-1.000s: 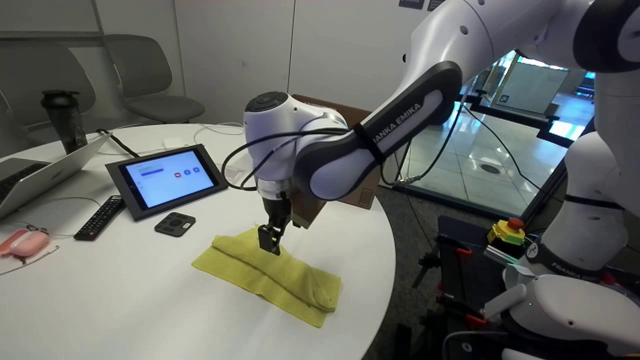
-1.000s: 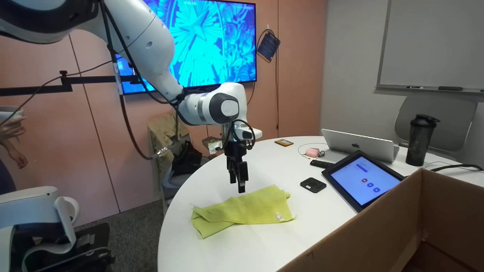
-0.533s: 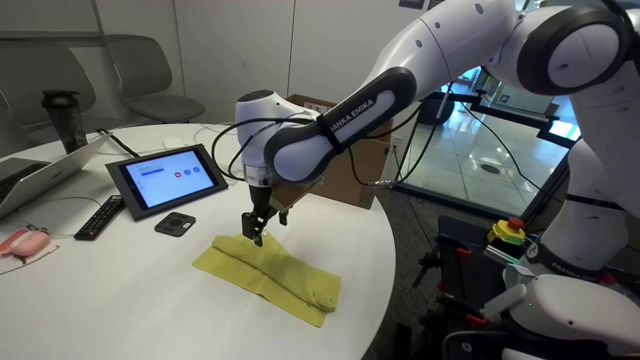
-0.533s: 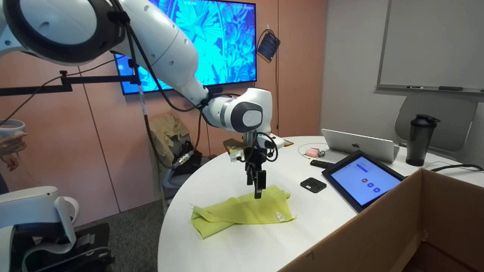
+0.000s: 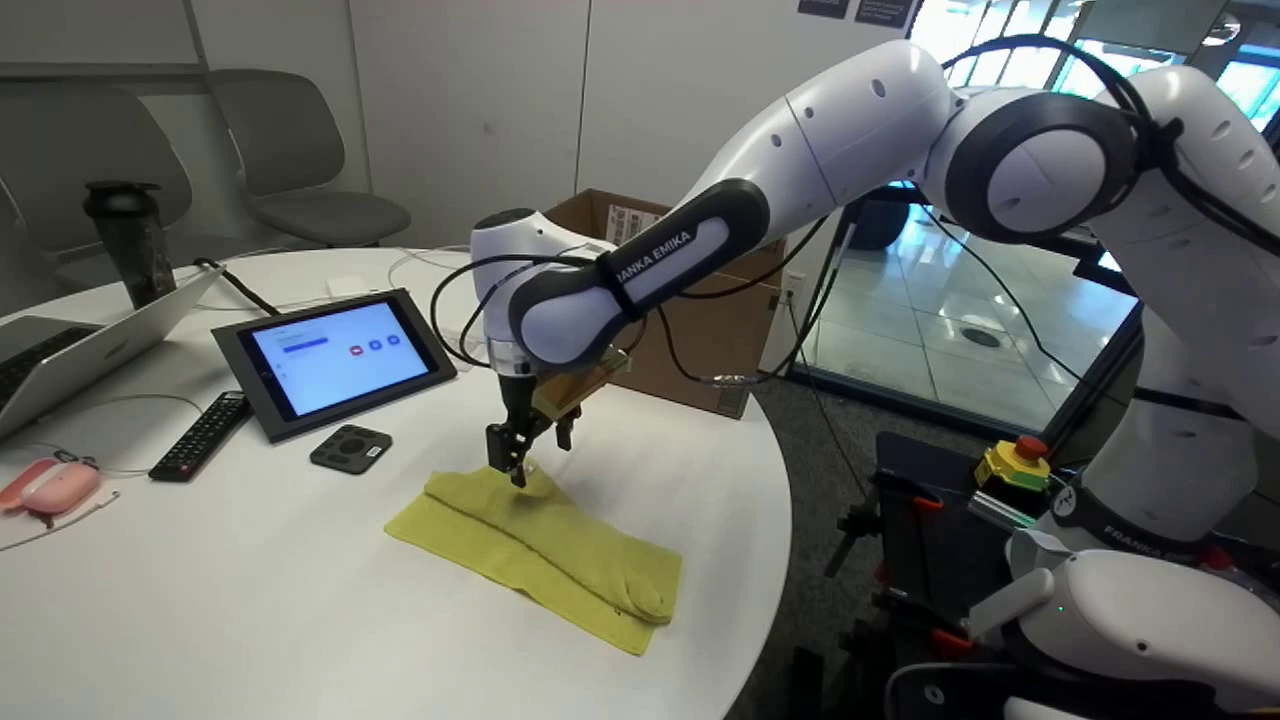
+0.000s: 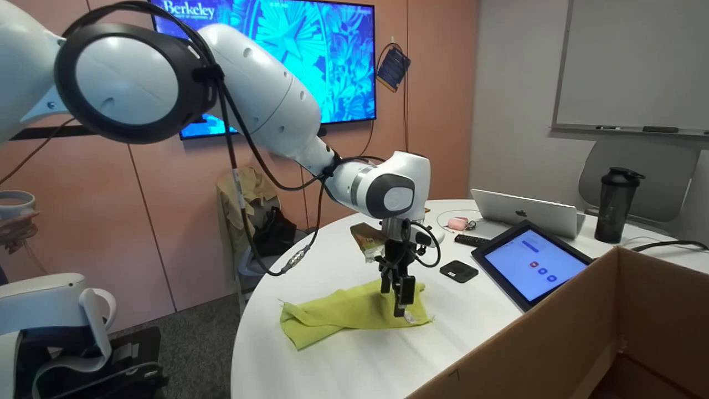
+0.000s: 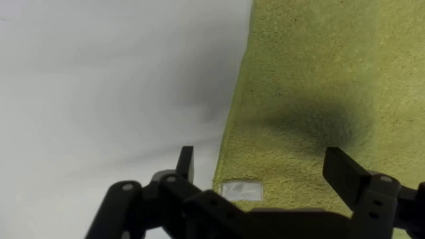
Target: Put the marker on the cloth and wrap it, then put it in the box
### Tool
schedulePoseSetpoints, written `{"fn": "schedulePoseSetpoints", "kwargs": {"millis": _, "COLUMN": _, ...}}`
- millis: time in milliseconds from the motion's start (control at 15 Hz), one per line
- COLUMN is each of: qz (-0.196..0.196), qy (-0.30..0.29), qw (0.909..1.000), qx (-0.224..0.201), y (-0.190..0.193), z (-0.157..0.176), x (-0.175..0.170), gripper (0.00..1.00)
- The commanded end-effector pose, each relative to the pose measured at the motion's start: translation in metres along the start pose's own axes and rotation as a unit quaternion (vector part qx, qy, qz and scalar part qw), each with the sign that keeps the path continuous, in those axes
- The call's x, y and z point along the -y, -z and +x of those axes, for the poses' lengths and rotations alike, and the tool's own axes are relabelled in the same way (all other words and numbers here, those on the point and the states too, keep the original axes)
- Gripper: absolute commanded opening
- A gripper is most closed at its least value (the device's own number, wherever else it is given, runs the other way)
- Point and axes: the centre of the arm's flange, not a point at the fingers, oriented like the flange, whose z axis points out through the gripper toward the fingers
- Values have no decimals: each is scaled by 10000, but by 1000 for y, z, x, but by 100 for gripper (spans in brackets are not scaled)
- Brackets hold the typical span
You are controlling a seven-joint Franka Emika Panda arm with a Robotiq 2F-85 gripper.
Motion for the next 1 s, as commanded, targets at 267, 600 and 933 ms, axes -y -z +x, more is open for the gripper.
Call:
{"fn": "schedulePoseSetpoints", "kwargs": {"millis": 267, "qz": 76, "qy": 63, "qw": 9996, "qx": 251, "y": -25, "z": 40, "x": -2, "gripper": 98}}
{"fn": "schedulePoseSetpoints", "kwargs": {"millis": 600, "qz": 11, "qy": 50, "qw": 9994, "qx": 343, "y": -33, "z": 46, "x": -4, "gripper": 53}}
{"fn": "schedulePoseSetpoints", "kwargs": {"millis": 933, "qz": -4, "qy": 34, "qw": 9993, "qx": 379, "y": -30, "z": 50, "x": -2, "gripper": 15}}
